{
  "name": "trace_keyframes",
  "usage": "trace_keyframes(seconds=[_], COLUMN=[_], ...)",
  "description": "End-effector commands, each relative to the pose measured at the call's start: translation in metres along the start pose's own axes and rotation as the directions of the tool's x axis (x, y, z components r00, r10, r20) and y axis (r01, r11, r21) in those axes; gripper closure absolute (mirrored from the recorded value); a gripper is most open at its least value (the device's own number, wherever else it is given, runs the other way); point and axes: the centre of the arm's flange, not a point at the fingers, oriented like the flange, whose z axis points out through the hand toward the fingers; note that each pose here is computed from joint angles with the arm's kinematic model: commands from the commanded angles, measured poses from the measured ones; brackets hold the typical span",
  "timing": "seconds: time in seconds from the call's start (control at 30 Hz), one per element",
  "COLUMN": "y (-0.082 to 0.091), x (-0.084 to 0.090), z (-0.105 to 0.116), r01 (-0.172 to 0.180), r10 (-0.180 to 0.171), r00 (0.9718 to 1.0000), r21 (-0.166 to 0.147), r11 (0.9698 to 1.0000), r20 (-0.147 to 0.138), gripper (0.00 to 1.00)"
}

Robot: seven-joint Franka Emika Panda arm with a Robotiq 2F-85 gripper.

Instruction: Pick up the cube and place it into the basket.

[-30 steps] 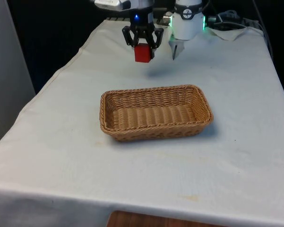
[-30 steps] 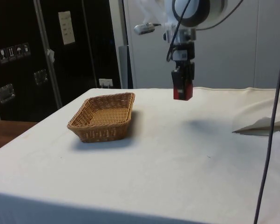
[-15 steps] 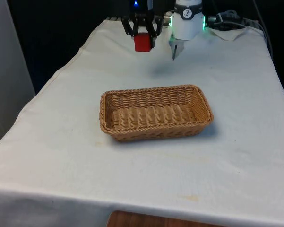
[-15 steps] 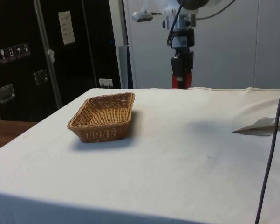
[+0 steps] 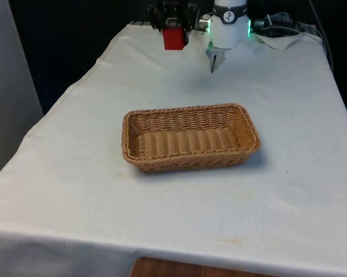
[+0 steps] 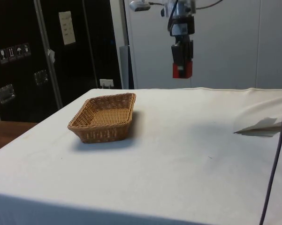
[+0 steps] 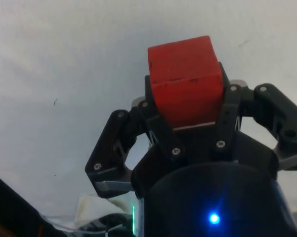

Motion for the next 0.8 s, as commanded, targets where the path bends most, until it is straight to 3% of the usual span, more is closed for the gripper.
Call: trace_keyframes(seconds=[0.0, 0.13, 0.17, 0.2, 0.5, 0.53, 0.57, 0.77], y=[0.0, -0.003, -0.002, -0.004, -0.013, -0.012, -0.015, -0.023], x=[0.0, 0.001, 0.001, 0.002, 0.0, 0.0, 0.0, -0.005], z=[-0.004, -0.014, -0.011, -0.016, -0.038, -0.036, -0.04, -0.053], r01=[0.002, 0.016, 0.018, 0.021, 0.047, 0.049, 0.049, 0.056], r10=[-0.001, -0.016, -0.018, -0.02, -0.045, -0.048, -0.048, -0.055], r00=[1.0, 0.9997, 0.9998, 0.9997, 0.9987, 0.9986, 0.9985, 0.9983], r21=[-0.016, -0.023, -0.008, -0.025, -0.047, -0.034, -0.049, -0.07], r11=[0.9999, 0.9996, 0.9998, 0.9995, 0.9978, 0.9982, 0.9976, 0.996], r20=[0.008, 0.016, 0.009, 0.016, 0.025, 0.022, 0.025, 0.02], gripper=[1.0, 1.0, 1.0, 1.0, 1.0, 1.0, 1.0, 1.0])
